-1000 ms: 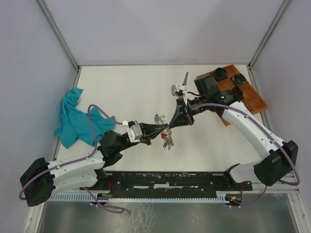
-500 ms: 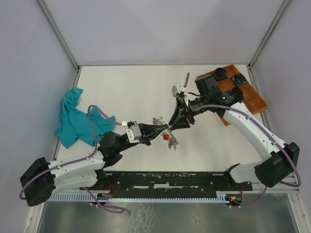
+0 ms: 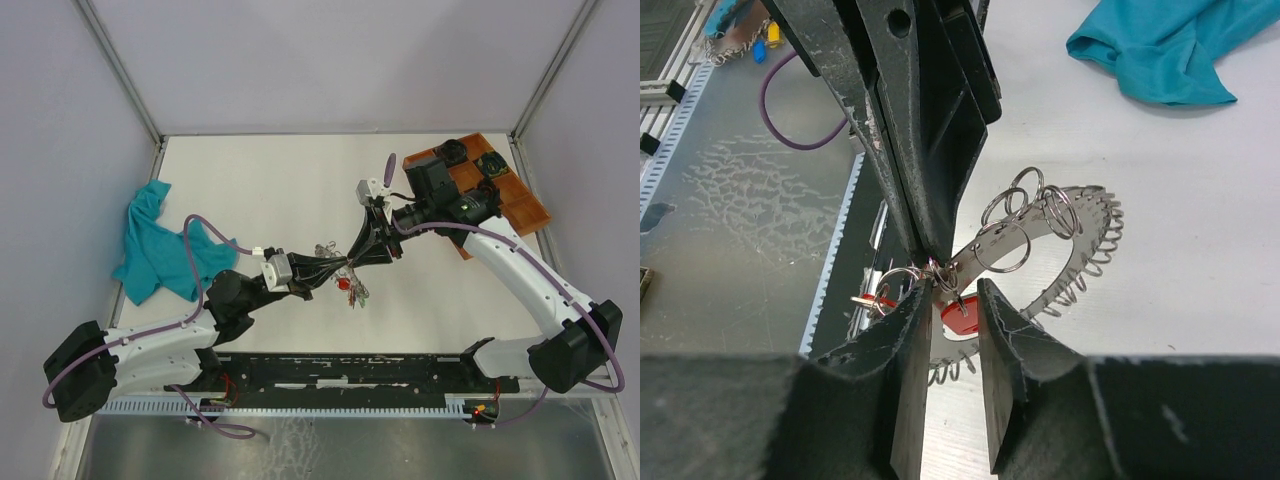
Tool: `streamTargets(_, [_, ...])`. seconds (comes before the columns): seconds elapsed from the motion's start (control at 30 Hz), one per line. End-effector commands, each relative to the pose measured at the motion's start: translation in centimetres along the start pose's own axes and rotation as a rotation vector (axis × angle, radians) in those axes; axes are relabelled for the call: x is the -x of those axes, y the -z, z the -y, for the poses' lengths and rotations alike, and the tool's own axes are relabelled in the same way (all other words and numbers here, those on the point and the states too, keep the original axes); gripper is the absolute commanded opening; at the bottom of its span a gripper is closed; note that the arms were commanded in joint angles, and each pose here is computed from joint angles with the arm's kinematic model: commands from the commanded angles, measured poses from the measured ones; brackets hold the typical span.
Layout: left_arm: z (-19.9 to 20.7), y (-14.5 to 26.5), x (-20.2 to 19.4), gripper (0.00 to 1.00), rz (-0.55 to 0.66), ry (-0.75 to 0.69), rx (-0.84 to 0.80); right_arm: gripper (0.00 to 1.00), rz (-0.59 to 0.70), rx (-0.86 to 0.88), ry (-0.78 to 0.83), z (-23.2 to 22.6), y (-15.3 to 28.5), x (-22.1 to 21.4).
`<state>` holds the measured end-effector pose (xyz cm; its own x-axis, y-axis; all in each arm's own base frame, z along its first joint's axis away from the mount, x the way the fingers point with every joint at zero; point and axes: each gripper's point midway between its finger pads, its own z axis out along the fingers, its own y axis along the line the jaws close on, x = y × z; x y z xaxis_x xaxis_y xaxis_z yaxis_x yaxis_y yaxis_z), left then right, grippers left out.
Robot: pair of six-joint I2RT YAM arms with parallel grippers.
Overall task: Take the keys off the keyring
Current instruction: Remove the key from the keyring.
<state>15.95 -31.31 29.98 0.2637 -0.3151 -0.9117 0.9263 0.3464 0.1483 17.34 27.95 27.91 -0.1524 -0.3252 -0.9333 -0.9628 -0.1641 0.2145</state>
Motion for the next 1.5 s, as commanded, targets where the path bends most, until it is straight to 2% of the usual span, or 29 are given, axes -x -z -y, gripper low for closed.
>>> streamTargets(0.0, [-0.1, -0.6, 3.9, 0.03, 0.139, -0.005, -0.001, 0.30, 0.028, 0.007, 0.099, -0.1, 0.1, 0.9])
streamTargets(0.07, [0.0, -0.6, 3.8, 0.03, 0.136, -0.004, -0.003, 0.27, 0.034, 0.023, 0.113, -0.4, 0.1, 0.9])
streamTargets(0.47, [0.0, -0.9, 3.7, 0.03, 0.142, 0.014, -0.004, 0.25, 0.038, 0.062, 0.146, -1.3, -0.2, 1.0])
streamTargets(0.63, [0.0, -0.8, 3.7, 0.03, 0.143, 0.021, -0.002, 0.05, 0.032, 0.060, 0.164, -1.4, -0.1, 1.0])
streamTargets(0.83, [-0.4, -0.4, 3.5, 0.03, 0.134, 0.039, 0.030, 0.01, -0.016, 0.002, 0.182, -1.0, 0.4, 0.9])
streamTargets(0.87, [-0.6, -0.3, 3.3, 0.06, 0.122, 0.039, 0.039, 0.01, -0.027, -0.013, 0.180, -0.8, 0.6, 0.8])
streamTargets(0.97, [-0.9, 0.4, 3.1, 0.25, 0.083, 0.025, 0.064, 0.01, -0.067, -0.051, 0.182, -0.4, 1.0, 0.6])
streamTargets(1.03, [-1.0, 1.0, 2.9, 0.34, 0.047, 0.002, 0.075, 0.01, -0.105, -0.064, 0.187, -0.3, 1.4, 0.3])
streamTargets(1.17, [-0.4, 1.9, 2.1, 0.43, -0.058, -0.048, 0.031, 0.01, -0.227, -0.048, 0.208, -0.7, 1.9, -0.7])
streamTargets(1.23, [0.6, 2.0, 0.8, 0.44, -0.143, -0.063, -0.041, 0.01, -0.368, -0.022, 0.216, -1.2, 2.0, -2.2])
streamTargets(1.3, [1.2, 1.9, -0.1, 0.43, -0.182, -0.062, -0.080, 0.01, -0.454, -0.010, 0.230, -1.4, 2.1, -2.9])
streamTargets(1.47, [1.6, 0.8, -0.7, 0.43, -0.164, -0.036, -0.112, 0.01, -0.627, 0.002, 0.262, -1.6, 3.1, -4.0])
